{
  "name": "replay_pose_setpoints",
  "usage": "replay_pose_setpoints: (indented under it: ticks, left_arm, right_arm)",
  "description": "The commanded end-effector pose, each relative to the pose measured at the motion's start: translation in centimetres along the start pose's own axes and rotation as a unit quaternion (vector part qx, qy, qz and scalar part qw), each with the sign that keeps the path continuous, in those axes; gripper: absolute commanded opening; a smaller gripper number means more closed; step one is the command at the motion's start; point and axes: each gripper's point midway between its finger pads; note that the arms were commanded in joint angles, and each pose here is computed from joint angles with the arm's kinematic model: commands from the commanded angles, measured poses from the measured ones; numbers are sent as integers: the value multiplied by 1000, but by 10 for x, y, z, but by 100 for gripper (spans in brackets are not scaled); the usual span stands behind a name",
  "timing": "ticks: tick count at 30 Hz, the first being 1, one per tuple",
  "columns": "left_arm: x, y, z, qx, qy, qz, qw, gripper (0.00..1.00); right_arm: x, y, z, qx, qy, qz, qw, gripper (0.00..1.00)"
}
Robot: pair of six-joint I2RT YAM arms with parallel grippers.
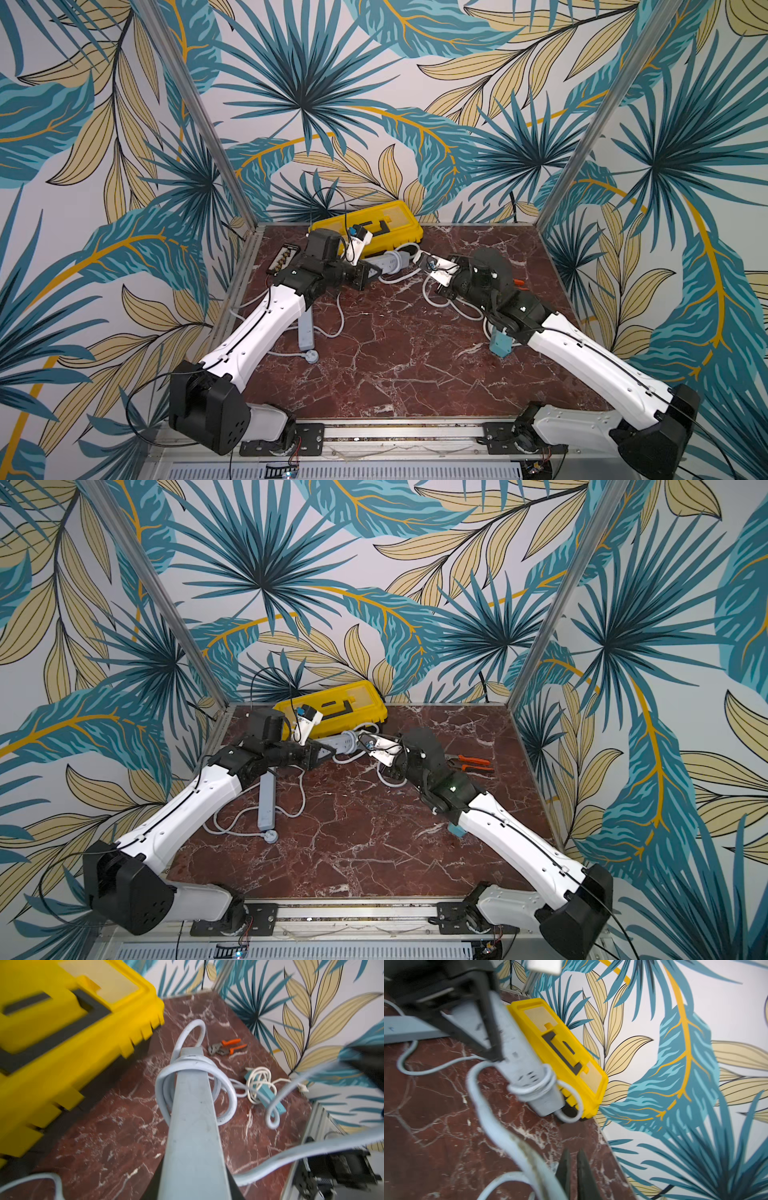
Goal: Wrap the cord around the power strip
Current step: Wrap the power cord around the power strip.
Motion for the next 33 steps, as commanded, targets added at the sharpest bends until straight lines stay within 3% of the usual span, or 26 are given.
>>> replay_pose_setpoints:
  ticks: [1,5,10,15,18,22,25,28,33]
  left_arm:
    - [-43,-26,-18,50,-71,37,995,0]
    - [-67,-45,-30,76,-130,18,988,0]
    - [-106,-56,-49,108,-237,10,965,0]
    - [-139,-53,-66,137,-324,8,936,0]
    - [-153,-47,-75,135,-349,24,927,0]
    - [-160,-18,-85,83,-342,36,936,0]
    - [-158,22,-102,-3,-351,8,936,0]
    - [-148,49,-114,-70,-330,-9,941,0]
    - [-136,63,-109,-115,-307,-40,944,0]
  right_arm:
    - [-6,-23,17,33,49,-69,996,0]
    - [-17,-41,43,52,96,-74,991,0]
    - [-22,-64,81,55,131,-44,989,0]
    - [-35,-47,107,-27,131,36,990,0]
    - [-30,-30,118,-88,153,113,978,4]
    - [-5,-28,132,-129,198,238,942,36]
    - [-3,-45,134,-130,151,319,926,52]
    - [1,-56,119,-128,128,384,906,60]
    - [16,-69,99,-98,126,438,884,70]
Point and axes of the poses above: each gripper's point midway between its finger pads, its own z axis out along the fingers, its own x axis along the line the jaws close on, y = z × x, and after that the axes turned 12 degrees about -z, right-handed
